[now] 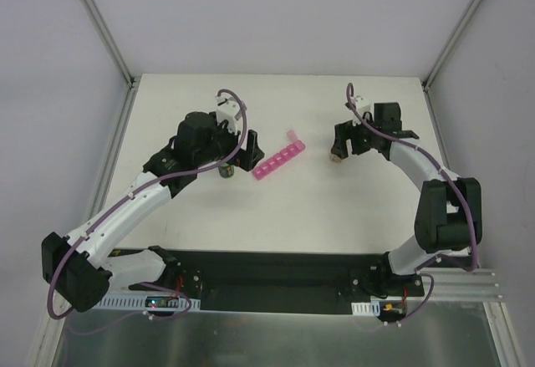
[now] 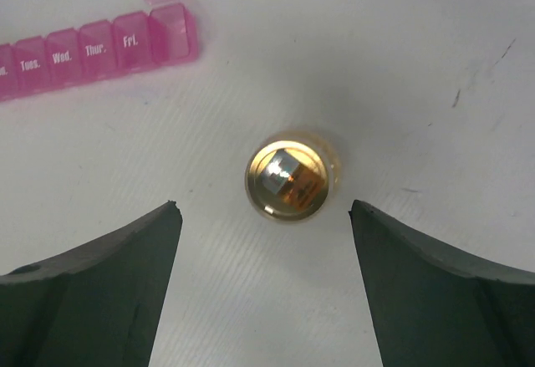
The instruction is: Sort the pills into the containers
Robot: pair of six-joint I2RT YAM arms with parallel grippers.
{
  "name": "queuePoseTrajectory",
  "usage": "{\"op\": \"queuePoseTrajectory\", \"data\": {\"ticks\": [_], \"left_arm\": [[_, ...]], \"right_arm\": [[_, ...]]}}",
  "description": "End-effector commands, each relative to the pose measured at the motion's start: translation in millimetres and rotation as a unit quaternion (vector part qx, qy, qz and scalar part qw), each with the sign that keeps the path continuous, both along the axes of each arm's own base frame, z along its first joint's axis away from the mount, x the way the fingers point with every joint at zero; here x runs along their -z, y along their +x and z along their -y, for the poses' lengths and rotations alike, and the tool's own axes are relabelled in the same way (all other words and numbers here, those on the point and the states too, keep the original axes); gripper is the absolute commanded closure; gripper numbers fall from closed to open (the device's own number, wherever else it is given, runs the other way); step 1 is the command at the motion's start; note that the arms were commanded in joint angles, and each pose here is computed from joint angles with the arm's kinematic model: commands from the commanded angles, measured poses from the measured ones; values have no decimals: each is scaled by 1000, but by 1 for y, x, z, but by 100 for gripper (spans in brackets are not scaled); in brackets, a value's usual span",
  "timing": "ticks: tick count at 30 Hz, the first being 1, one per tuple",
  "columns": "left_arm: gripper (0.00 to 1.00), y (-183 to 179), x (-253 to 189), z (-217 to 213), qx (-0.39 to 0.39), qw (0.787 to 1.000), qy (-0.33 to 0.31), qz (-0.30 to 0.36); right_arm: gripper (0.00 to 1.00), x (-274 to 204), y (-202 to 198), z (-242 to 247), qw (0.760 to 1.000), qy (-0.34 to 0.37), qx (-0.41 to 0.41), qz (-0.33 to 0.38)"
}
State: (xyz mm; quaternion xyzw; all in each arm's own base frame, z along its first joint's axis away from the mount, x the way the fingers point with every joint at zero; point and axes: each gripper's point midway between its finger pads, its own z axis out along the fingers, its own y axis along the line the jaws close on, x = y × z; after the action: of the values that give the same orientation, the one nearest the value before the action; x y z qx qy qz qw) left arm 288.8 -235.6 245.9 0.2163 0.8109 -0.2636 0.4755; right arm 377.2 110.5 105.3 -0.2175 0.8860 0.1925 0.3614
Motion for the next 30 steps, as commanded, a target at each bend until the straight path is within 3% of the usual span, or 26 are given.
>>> {"op": "queuePoseTrajectory", "data": {"ticks": [1,14,30], "left_arm": [[1,-25,-4,4,37,999,-37,-1],[1,-52,4,-5,58,997,-51,-2],[1,-59,12,-4,61,996,-61,-15]], "right_arm": [[15,-25,32,5,998,-58,18,35],[19,-9,24,2,992,-126,-2,-20],[32,-3,31,-4,991,-129,-6,-33]]}}
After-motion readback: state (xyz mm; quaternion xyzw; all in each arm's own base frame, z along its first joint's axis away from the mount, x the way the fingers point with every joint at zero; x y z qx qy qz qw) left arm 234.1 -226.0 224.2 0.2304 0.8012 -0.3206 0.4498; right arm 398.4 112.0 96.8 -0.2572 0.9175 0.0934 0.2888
